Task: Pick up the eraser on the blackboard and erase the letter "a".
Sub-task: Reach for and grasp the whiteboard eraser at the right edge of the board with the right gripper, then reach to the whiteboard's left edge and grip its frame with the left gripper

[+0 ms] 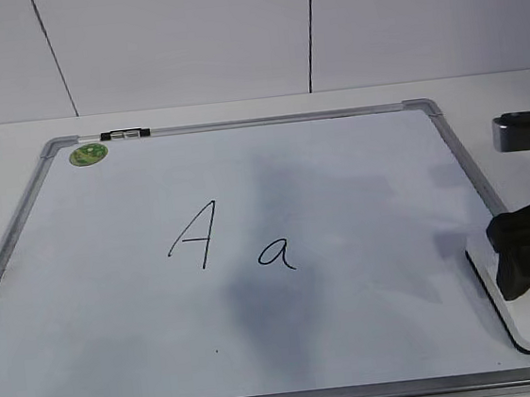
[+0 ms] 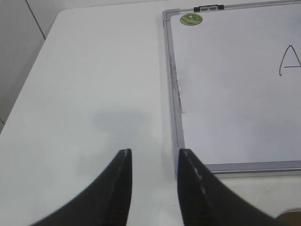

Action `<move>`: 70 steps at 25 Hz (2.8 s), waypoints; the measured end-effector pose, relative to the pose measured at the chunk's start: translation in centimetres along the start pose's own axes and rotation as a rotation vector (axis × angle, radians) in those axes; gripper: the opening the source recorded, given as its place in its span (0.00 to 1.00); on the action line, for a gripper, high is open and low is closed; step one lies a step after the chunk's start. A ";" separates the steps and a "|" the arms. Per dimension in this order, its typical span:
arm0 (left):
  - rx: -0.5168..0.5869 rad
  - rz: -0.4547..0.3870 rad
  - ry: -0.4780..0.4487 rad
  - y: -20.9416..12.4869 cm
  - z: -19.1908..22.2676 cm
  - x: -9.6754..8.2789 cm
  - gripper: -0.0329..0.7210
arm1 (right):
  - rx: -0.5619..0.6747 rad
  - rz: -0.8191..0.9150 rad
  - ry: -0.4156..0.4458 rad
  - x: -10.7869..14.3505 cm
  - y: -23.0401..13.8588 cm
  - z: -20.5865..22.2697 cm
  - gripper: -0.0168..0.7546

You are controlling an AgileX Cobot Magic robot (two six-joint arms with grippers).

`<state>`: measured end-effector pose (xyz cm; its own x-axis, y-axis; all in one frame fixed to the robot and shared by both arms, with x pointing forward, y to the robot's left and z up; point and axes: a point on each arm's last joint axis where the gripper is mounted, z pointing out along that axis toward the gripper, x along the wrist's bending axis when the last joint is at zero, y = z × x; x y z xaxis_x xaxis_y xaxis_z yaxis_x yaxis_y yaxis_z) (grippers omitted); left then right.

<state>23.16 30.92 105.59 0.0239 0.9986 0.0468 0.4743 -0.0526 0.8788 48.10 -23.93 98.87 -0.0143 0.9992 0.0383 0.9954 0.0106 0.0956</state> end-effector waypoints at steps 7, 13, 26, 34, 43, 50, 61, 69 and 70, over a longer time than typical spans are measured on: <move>0.000 0.000 0.000 0.0 0.0 0.0 0.36 | -0.015 0.008 0.003 0.1 0.7 0.9 0.89; 0.000 0.000 0.000 0.0 0.0 0.0 0.36 | 0.034 0.029 -0.009 0.2 1.0 2.4 0.89; 0.000 0.000 0.000 0.0 0.0 0.0 0.36 | -0.016 0.051 -0.036 -0.1 1.5 2.5 0.89; 0.000 0.000 0.000 0.0 0.0 0.0 0.36 | -0.045 0.050 -0.039 -0.1 1.8 2.5 0.89; 0.000 0.000 0.000 0.0 0.0 0.0 0.36 | -0.014 0.049 -0.051 0.1 2.8 3.5 0.89; 0.000 0.000 0.000 0.0 0.0 0.0 0.36 | 0.007 0.049 -0.057 0.1 3.0 3.9 0.89; 0.000 0.000 0.000 0.0 0.0 0.0 0.36 | 0.016 0.044 -0.064 0.1 3.1 4.2 0.87; 0.000 0.000 0.000 0.0 0.0 0.0 0.36 | 0.016 0.043 -0.066 0.1 3.1 4.2 0.77; 0.000 0.000 0.000 0.0 0.0 0.0 0.36 | 0.016 0.043 -0.066 0.1 3.1 4.2 0.76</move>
<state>23.16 30.92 105.59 0.0239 0.9986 0.0468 0.4743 -0.0526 0.8788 51.57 -23.66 94.99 0.0340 0.9991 -0.0237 0.9963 -0.0321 0.0795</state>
